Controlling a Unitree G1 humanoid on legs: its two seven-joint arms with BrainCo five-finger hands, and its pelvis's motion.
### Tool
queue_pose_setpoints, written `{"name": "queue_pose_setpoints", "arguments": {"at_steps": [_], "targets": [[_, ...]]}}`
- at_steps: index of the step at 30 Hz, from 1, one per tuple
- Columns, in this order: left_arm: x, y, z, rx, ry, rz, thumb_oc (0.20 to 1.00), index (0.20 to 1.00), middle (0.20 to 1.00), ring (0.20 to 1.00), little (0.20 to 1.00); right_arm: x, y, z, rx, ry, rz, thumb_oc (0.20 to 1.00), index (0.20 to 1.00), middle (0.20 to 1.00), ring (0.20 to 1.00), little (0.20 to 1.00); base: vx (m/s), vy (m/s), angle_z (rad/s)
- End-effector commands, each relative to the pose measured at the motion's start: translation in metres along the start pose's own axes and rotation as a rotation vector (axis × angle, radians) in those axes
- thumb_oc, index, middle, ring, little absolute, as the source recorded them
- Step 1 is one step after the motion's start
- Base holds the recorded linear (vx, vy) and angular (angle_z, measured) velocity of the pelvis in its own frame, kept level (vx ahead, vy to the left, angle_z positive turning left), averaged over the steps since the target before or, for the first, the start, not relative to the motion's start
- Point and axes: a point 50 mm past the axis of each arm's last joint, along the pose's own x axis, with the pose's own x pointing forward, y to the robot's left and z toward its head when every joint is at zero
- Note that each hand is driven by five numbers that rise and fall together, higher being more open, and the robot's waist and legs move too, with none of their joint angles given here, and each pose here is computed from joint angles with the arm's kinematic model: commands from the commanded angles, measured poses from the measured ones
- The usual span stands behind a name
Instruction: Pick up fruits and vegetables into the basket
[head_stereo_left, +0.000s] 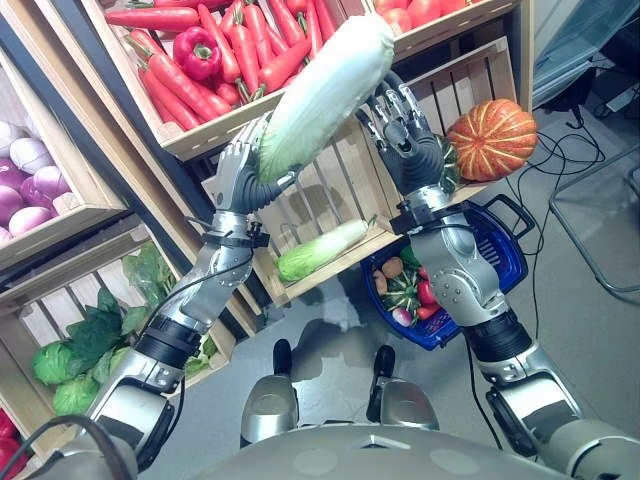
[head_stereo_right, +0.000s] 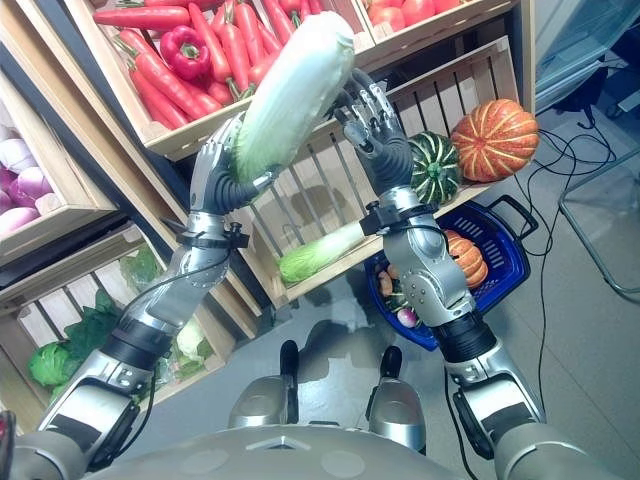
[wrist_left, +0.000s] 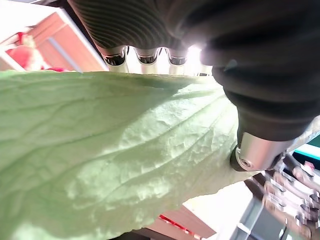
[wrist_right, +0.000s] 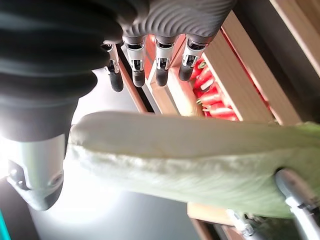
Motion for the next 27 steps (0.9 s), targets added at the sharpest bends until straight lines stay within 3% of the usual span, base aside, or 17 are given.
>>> {"name": "queue_pose_setpoints", "arguments": {"at_steps": [1,14,27], "targets": [[0.025,0.025,0.027,0.094,-0.251,0.124,0.2,0.2,0.2,0.2,0.2,0.009,0.035,0.023,0.134,-0.155,0.144,1.0,1.0,1.0,1.0,1.0,0.0,0.0,0.0],[0.03,0.019,0.038,0.325,-0.416,0.122,0.2,0.2,0.2,0.2,0.2,0.013,0.039,0.018,0.242,-0.124,0.127,1.0,1.0,1.0,1.0,1.0,0.0,0.0,0.0],[0.03,-0.005,0.043,0.518,-0.451,-0.037,0.2,0.2,0.2,0.2,0.2,0.019,0.041,0.01,0.171,-0.074,0.043,1.0,1.0,1.0,1.0,1.0,0.0,0.0,0.0]]}}
